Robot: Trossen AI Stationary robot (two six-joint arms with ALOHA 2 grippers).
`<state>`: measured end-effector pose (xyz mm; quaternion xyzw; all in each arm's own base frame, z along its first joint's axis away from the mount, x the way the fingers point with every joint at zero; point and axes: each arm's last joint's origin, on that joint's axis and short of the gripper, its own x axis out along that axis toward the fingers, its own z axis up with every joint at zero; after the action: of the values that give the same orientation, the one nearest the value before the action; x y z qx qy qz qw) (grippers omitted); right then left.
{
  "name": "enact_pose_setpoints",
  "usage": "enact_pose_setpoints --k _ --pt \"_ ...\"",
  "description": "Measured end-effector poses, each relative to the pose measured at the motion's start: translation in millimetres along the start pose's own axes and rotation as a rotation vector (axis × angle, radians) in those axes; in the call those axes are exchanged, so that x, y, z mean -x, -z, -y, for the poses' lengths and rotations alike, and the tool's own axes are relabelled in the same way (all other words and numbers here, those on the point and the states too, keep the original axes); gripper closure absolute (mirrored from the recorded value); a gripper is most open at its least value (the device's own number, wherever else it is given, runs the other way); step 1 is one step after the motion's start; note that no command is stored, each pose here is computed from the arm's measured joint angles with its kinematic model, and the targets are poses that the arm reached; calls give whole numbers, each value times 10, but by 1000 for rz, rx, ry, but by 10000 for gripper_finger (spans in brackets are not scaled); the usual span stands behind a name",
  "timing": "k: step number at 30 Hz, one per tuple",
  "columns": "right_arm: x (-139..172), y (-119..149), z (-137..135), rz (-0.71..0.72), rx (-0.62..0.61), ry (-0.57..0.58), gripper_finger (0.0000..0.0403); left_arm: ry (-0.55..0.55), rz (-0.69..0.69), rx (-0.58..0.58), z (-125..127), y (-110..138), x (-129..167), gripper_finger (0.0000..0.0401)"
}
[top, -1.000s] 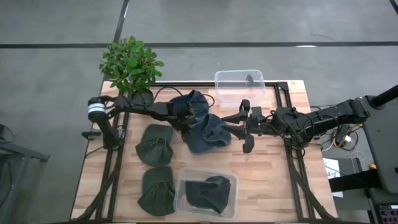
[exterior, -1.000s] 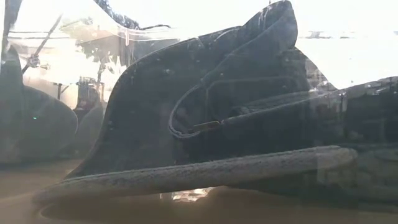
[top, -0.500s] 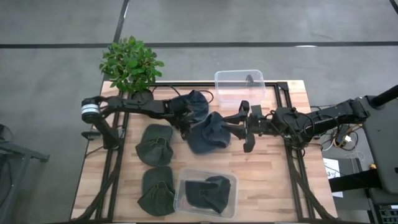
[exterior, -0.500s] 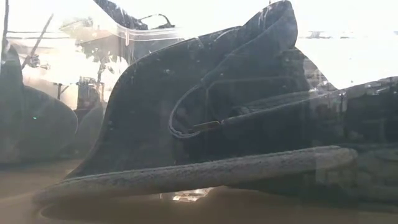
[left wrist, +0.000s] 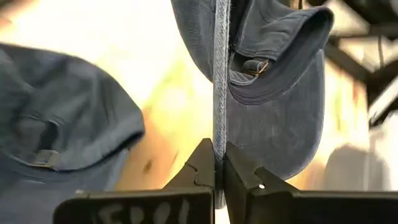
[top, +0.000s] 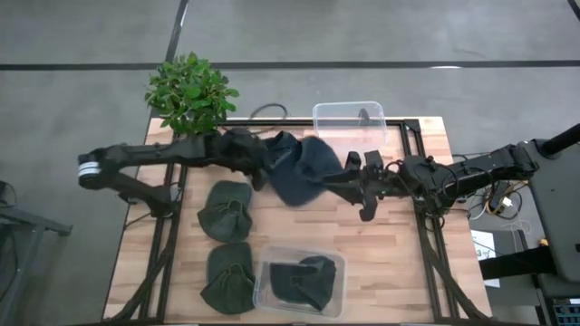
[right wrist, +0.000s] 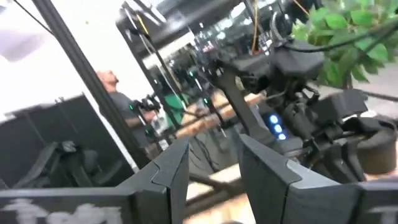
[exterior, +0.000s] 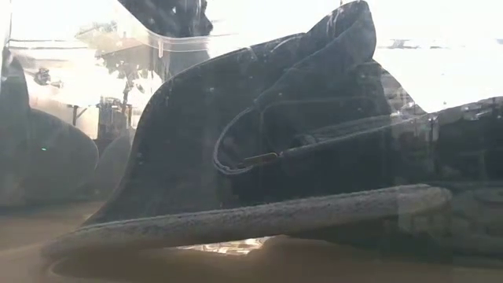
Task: Pick & Place hat
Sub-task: Put the bottom blue cap into the bottom transparent bin
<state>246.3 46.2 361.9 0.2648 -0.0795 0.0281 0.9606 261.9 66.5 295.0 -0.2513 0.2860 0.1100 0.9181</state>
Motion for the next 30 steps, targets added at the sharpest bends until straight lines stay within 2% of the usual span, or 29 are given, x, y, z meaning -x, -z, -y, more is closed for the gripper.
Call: enact_pose_setpoints --k 3,8,11,14,16,19,24,30 --pt "5 -74 -49 72 -8 -57 275 15 122 45 62 -81 248 394" --pt "46 -179 -172 199 67 -145 275 67 349 93 167 -198 673 394" --pt "67 -213 -193 228 84 -152 275 94 459 93 210 -235 889 394" --pt "51 -194 -184 222 79 -143 275 108 501 101 226 -228 1022 394" --pt "41 -180 -180 213 61 -143 275 131 494 98 235 -208 1076 394" --pt "70 -211 -204 220 47 -179 275 229 427 83 261 -170 1108 394" --pt "267 -476 -315 303 82 -268 275 378 317 108 307 -124 1118 394" --pt "420 -595 -343 342 149 -269 275 562 66 87 358 -16 1003 394"
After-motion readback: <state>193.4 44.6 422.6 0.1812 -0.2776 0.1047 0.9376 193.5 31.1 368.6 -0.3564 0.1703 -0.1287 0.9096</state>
